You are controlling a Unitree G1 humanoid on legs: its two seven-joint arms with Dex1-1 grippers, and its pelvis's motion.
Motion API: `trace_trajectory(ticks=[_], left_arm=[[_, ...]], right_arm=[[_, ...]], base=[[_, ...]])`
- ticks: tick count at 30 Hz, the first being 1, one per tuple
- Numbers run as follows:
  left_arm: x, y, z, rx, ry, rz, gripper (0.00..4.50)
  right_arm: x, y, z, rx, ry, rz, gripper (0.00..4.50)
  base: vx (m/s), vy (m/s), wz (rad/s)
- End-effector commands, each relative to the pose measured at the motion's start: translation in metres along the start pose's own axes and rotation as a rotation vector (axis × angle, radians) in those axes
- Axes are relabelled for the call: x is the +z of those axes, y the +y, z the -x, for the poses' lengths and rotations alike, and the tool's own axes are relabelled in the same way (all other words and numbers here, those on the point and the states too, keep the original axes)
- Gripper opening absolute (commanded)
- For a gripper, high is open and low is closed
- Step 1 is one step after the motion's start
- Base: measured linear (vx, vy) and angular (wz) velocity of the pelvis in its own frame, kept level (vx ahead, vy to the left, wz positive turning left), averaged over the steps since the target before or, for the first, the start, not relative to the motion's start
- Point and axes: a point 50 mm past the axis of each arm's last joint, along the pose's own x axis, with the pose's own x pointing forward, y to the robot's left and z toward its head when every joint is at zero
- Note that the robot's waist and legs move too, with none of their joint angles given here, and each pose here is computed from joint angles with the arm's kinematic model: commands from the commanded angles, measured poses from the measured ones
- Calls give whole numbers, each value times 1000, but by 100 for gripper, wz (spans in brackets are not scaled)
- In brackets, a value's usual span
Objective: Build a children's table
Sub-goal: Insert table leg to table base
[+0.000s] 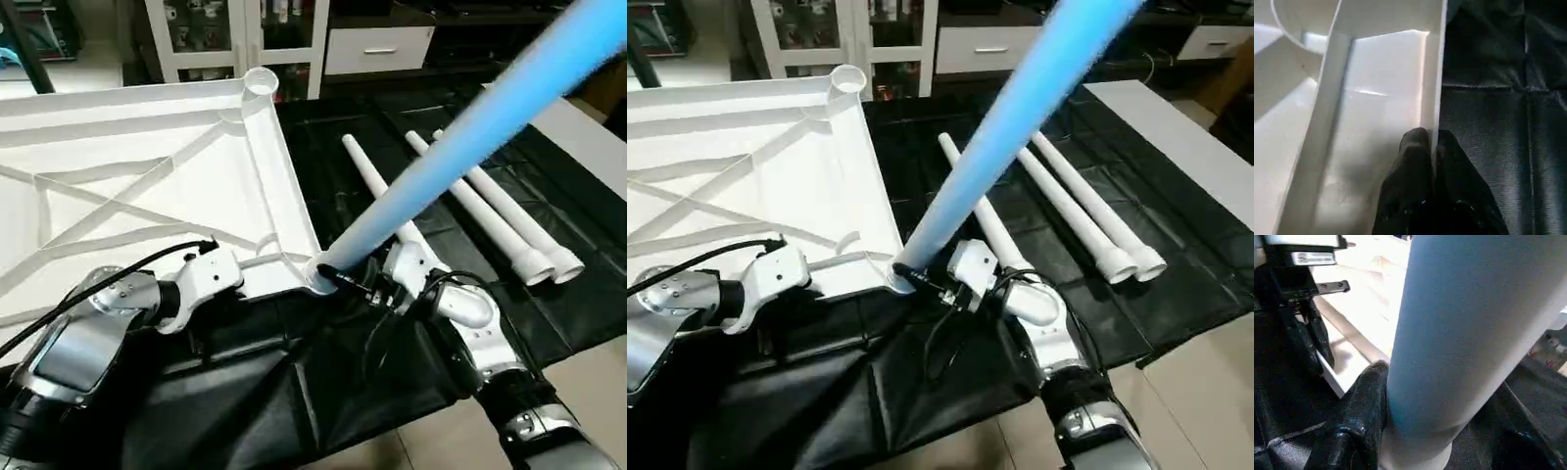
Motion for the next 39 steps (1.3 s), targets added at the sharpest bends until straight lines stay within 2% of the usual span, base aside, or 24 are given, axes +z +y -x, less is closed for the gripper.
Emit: trace_trajectory(ticks=[1, 3, 7, 9, 13, 17, 19, 20, 24, 28, 30, 33, 39], left_arm=[[12, -34, -20, -226, -97, -32, 3], [15, -33, -19, -206, -97, -70, 3], [15, -33, -18, -202, -88, -96, 3], [16, -34, -17, -205, -88, -107, 3], [17, -36, -13, -218, -83, -134, 3], [19, -37, -11, -224, -85, -146, 3], [20, -36, -11, -220, -86, -149, 3], [19, -36, -12, -212, -85, -150, 3], [18, -37, -13, -209, -83, -147, 3], [18, -37, -14, -205, -83, -149, 3], [18, -36, -15, -202, -81, -150, 3], [18, -35, -16, -199, -78, -153, 3], [18, -35, -21, -187, -87, -161, 3]], right_arm=[[-63, 18, 43, -110, 340, -273, 187], [-60, 7, 42, -122, 338, -338, 187], [-53, -4, 40, -118, 320, -374, 187], [-50, -11, 40, -94, 336, -431, 187], [-52, -10, 46, -1, 426, -504, 187], [-53, -10, 52, 36, 477, -504, 187], [-52, -12, 52, 10, 456, -516, 187], [-50, -15, 50, -40, 408, -524, 187], [-45, -18, 45, -80, 335, -559, 187], [-43, -18, 43, -76, 324, -544, 187], [-42, -18, 42, -53, 348, -503, 187], [-47, -11, 45, 34, 447, -414, 187], [-59, 4, 49, 180, 609, -372, 187]], base=[[0, 0, 0], [0, 0, 0], [0, 0, 0], [0, 0, 0], [0, 0, 0], [0, 0, 0], [0, 0, 0], [0, 0, 0], [0, 0, 0], [0, 0, 0], [0, 0, 0], [0, 0, 0], [0, 0, 0]])
